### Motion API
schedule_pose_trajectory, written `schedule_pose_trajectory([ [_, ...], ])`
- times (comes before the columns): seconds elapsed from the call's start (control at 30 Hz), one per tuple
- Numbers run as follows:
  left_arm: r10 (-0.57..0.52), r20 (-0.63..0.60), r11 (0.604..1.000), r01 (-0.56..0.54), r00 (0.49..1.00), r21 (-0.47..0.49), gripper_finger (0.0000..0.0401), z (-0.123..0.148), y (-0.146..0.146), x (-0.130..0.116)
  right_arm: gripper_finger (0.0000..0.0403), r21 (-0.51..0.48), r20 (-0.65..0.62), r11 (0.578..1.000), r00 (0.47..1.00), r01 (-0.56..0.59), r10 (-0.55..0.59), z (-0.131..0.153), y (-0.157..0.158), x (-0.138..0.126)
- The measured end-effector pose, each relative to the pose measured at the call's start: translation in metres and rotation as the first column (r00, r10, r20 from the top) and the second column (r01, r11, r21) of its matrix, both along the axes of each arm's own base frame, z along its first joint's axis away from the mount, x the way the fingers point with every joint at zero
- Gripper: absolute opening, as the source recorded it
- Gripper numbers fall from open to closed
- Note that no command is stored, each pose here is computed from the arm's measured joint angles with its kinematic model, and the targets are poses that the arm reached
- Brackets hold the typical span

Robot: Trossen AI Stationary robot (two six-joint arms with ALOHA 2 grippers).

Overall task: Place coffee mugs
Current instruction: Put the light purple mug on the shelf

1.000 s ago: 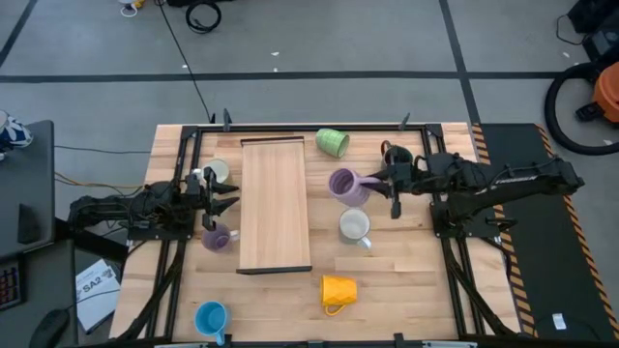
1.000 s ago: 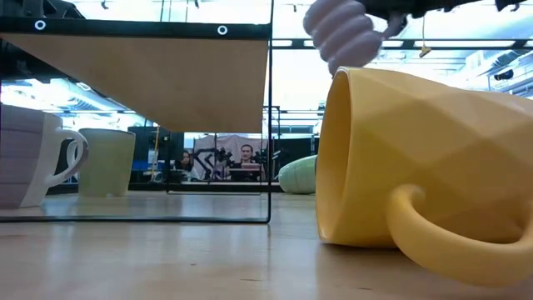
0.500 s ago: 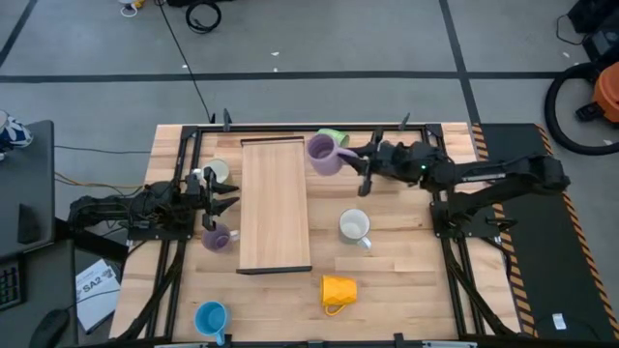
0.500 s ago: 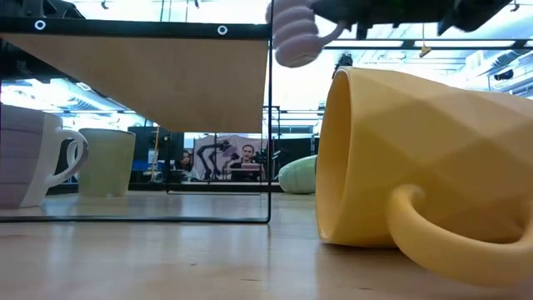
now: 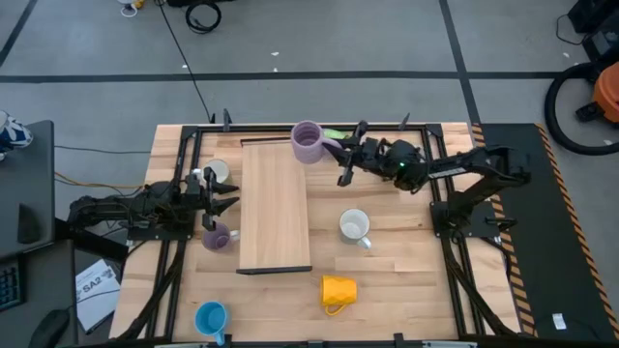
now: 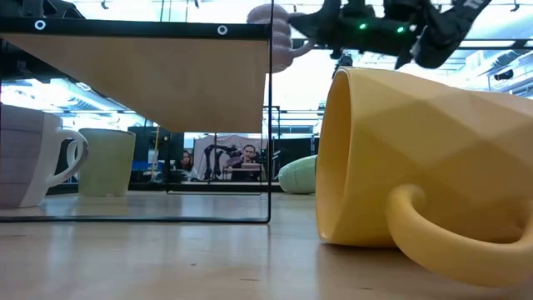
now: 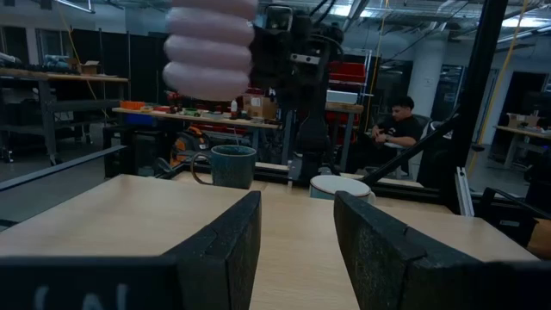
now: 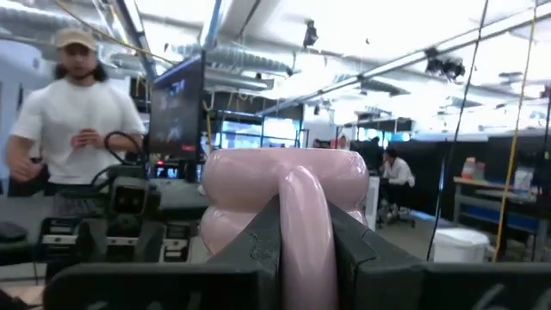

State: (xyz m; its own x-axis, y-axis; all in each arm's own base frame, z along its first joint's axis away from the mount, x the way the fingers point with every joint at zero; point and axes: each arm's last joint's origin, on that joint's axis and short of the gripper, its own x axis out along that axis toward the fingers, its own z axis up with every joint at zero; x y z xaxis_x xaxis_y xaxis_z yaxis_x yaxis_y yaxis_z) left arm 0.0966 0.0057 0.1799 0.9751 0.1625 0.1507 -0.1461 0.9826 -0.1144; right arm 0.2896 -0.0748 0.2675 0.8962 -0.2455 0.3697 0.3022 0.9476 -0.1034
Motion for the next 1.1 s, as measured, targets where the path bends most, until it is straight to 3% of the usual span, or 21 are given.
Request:
schedule_pose_trajectory([
  [0.4, 0.000, 0.000, 1.000, 0.000, 1.000, 0.000, 0.0156, 0.000, 0.000, 0.000, 0.0050, 0.016, -0.076, 0.999, 0.997, -0.031, 0.032, -0.023, -0.017, 0.053],
  [0.73, 0.000, 0.000, 1.000, 0.000, 1.000, 0.000, 0.0156, 0.000, 0.000, 0.000, 0.0050, 0.044, -0.152, 0.999, 0.988, -0.017, 0.024, -0.053, -0.021, 0.064],
  [1.1, 0.000, 0.000, 1.000, 0.000, 1.000, -0.001, 0.0156, 0.000, 0.000, 0.000, 0.0050, 0.024, -0.176, 0.999, 0.984, 0.028, -0.023, -0.055, -0.026, 0.064],
])
